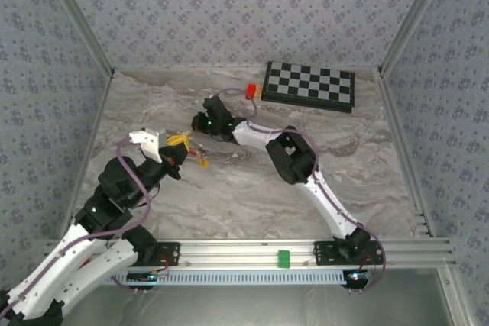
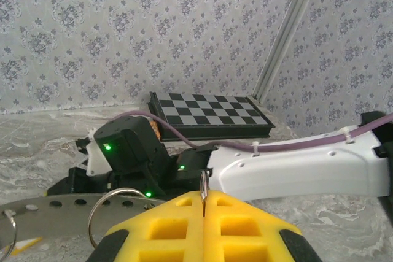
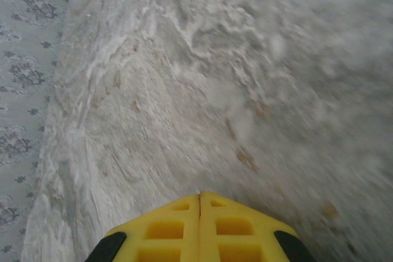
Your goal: Put the keys on the keyring
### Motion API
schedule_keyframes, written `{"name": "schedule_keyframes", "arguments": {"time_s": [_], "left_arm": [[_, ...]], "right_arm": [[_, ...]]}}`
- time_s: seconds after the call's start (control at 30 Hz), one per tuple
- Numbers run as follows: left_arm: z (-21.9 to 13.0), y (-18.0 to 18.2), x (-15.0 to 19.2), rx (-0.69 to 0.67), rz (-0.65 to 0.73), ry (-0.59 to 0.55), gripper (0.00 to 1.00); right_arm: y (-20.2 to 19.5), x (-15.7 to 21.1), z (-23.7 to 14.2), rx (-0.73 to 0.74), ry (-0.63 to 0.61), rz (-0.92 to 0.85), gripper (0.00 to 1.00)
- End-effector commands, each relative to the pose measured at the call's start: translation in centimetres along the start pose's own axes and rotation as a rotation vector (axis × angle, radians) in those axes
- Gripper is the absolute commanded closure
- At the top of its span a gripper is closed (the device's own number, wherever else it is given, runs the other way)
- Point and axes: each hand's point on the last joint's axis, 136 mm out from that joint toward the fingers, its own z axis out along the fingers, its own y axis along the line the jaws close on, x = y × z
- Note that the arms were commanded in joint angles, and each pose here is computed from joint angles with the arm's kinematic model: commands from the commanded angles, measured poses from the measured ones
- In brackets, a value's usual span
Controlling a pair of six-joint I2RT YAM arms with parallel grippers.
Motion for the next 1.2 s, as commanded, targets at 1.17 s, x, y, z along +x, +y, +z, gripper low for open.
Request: {"name": "schedule_keyframes", "arguments": {"time_s": [1.17], "left_arm": [[8.6,-8.2,5.2,0.377,-0.059,0.157,1.0]], "right_arm": [[-22.2,11.2,-32.5,0.445,-0.062,0.166,1.0]]}}
